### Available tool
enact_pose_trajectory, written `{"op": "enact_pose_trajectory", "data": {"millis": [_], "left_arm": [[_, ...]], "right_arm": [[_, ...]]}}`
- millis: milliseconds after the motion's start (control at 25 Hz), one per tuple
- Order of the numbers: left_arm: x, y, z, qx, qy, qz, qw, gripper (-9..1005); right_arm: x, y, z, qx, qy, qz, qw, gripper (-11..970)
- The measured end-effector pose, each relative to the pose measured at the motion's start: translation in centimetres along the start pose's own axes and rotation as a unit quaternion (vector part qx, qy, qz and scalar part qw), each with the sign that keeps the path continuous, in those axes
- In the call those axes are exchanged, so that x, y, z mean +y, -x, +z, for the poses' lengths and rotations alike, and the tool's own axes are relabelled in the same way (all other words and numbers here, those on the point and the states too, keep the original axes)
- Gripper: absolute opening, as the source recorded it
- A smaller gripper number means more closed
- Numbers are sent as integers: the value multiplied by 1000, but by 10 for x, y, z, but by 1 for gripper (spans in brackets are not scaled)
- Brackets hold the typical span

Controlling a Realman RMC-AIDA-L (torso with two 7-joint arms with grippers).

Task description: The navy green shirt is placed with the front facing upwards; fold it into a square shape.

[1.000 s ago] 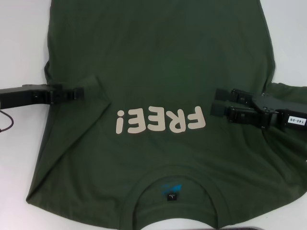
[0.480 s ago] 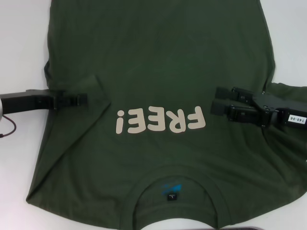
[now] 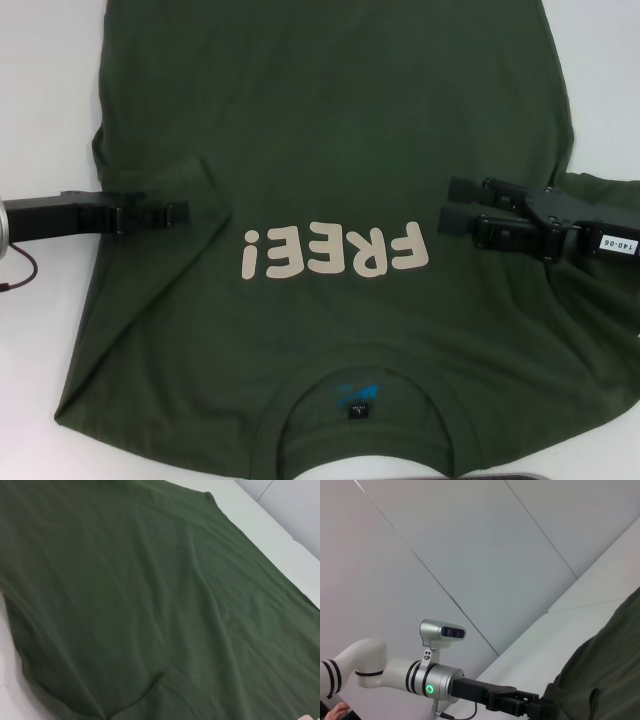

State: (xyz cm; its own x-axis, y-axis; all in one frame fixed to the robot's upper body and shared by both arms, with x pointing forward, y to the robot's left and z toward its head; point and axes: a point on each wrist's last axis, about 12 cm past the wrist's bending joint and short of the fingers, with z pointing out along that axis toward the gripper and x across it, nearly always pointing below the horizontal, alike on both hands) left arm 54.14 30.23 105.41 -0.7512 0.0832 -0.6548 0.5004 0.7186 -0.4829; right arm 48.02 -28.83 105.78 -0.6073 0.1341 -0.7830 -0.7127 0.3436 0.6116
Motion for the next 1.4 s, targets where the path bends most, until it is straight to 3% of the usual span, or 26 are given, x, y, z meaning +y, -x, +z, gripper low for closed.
{"op": "enact_pose_trajectory", "data": {"millis": [520,1200,1400], "left_arm": [[3,2,-1,5,13,-1,1000,703],[3,3,-1,7,12,1,1000,29],[1,3,-1,6,5,0,1000,4]], "right_arm": [[0,0,-1,-2,-2,0,1000,918],[0,0,-2,-4,-3,1,1000,915],[0,0,-3,-7,-6,0,1000,915]]}}
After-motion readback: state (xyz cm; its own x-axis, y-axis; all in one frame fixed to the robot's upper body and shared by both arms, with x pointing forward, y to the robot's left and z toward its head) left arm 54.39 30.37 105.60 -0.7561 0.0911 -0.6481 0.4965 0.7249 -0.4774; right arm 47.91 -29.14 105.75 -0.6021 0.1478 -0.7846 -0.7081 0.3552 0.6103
